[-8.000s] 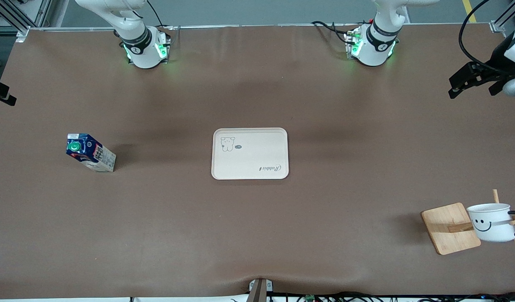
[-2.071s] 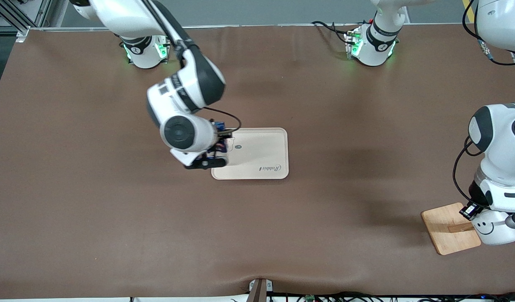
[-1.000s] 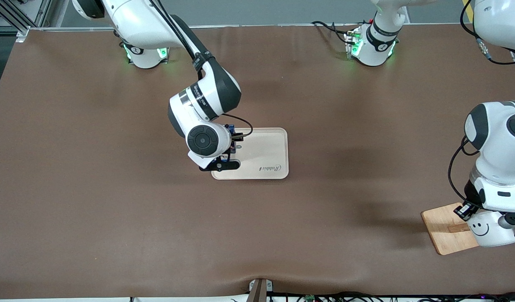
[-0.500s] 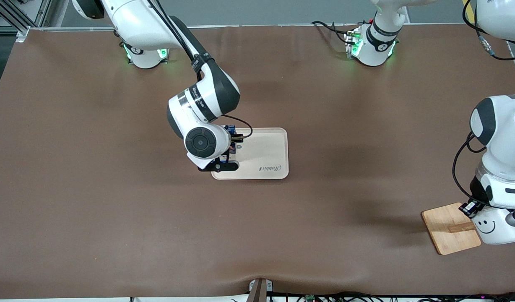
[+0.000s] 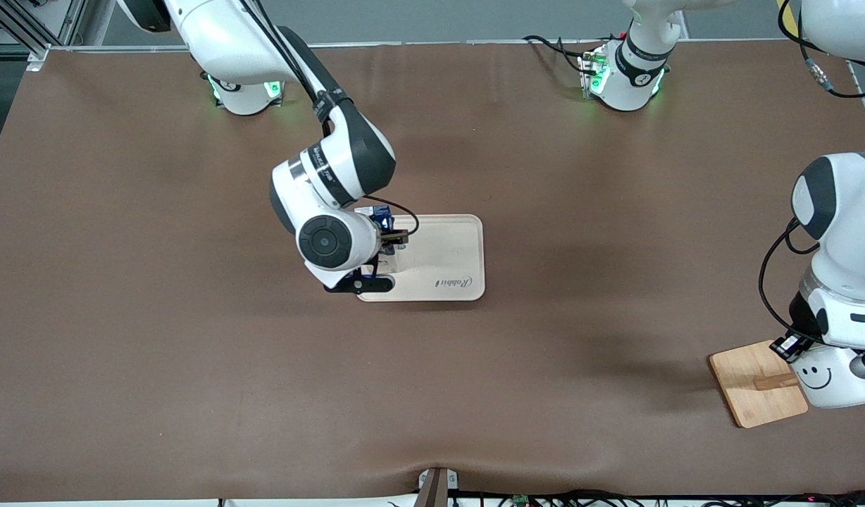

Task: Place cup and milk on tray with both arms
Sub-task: 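Carry the milk carton with the right gripper and lower it onto the tray, then open the right gripper and withdraw it while the left gripper lifts the mug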

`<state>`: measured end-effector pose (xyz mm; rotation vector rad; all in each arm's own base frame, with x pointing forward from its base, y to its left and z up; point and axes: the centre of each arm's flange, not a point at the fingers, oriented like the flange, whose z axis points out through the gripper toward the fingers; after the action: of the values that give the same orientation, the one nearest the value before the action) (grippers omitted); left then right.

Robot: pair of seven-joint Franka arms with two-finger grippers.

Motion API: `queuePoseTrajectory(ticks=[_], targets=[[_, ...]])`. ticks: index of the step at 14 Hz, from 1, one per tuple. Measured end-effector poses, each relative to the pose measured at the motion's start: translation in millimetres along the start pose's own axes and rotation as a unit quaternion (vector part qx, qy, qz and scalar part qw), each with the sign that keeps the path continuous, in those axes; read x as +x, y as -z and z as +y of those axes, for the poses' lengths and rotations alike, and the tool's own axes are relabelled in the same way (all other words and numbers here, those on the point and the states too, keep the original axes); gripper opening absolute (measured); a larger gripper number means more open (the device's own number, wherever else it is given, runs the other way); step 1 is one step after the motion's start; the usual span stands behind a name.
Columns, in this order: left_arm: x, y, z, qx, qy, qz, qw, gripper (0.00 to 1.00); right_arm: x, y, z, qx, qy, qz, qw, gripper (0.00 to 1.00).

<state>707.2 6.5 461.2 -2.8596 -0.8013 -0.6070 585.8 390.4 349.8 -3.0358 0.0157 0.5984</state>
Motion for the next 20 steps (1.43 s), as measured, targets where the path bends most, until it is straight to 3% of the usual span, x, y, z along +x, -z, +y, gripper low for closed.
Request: queuePoseTrajectory(ticks=[3, 5, 7, 10, 11, 14, 15, 20], targets=[[1, 15, 8, -0.007, -0.003, 0.004, 1.0, 0.08, 2, 60, 27, 0.015, -0.01, 0.011, 1.0, 1.0], [1, 20, 14, -0.015, -0.002, 0.003, 1.0, 0.08, 2, 114, 65, 0.037, -0.026, 0.035, 0.998, 1.0], [-1, 21, 17, -0.026, 0.006, -0.005, 1.0, 0.08, 0, 163, 127, 0.056, -0.034, 0.049, 0.997, 1.0], [-4, 23, 22, -0.044, 0.021, -0.02, 0.999, 0.08, -10, 213, 242, 0.074, -0.045, 0.046, 0.995, 1.0], [-6, 24, 25, -0.051, 0.024, -0.025, 0.998, 0.08, -16, 226, 278, 0.067, -0.062, 0.049, 0.995, 1.0], [-15, 28, 40, -0.067, 0.022, -0.035, 0.997, 0.08, -52, 271, 348, -0.001, -0.115, 0.099, 0.988, 1.0], [-19, 30, 45, -0.069, 0.019, -0.039, 0.997, 0.08, -66, 283, 359, -0.01, -0.126, 0.109, 0.986, 1.0], [-37, 36, 67, -0.083, 0.014, -0.071, 0.994, 0.08, -125, 312, 436, -0.003, -0.146, 0.143, 0.979, 1.0]])
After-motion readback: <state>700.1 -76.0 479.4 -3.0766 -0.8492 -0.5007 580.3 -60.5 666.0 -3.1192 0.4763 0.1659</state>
